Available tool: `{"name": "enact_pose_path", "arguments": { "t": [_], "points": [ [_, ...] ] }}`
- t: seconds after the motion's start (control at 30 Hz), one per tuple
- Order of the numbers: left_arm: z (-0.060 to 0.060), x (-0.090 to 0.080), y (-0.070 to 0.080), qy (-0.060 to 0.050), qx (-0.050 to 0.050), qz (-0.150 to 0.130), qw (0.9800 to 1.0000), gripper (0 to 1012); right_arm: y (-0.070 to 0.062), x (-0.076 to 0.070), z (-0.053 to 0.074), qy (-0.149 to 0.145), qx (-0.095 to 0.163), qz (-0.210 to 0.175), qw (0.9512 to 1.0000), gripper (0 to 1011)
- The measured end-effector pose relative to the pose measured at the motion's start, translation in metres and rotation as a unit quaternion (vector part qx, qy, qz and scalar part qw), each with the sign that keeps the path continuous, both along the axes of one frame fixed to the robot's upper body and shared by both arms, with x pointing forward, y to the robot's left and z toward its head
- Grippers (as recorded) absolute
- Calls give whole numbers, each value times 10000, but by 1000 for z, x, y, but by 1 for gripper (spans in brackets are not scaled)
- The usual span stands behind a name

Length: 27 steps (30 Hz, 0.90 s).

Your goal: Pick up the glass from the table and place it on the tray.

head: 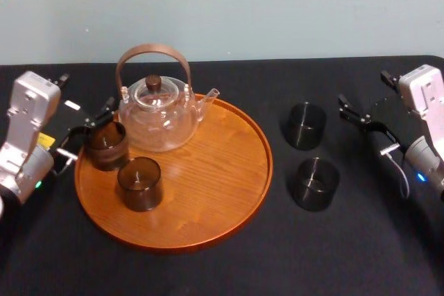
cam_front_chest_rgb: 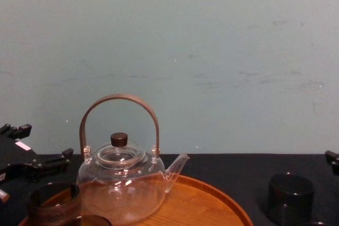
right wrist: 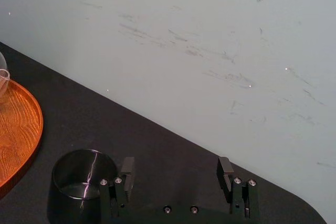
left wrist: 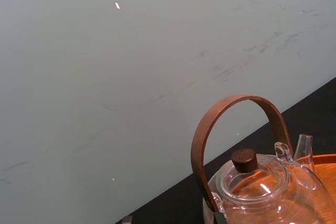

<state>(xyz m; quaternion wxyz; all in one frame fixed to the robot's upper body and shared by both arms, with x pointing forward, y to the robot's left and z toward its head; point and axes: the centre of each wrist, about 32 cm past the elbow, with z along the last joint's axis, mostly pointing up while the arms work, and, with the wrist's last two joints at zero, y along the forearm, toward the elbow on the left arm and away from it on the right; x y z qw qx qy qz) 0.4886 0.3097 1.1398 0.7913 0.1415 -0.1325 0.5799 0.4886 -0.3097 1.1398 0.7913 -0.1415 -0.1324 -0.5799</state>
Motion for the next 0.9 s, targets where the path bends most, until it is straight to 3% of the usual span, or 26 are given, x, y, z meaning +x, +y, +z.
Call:
{"name": "enact_pose_path", "arguments": {
  "t": [0.9],
  "points": [
    [0,0,0,0,0,0,10000,1001,0,0,0,0,0,0,10000,1002]
  ]
}}
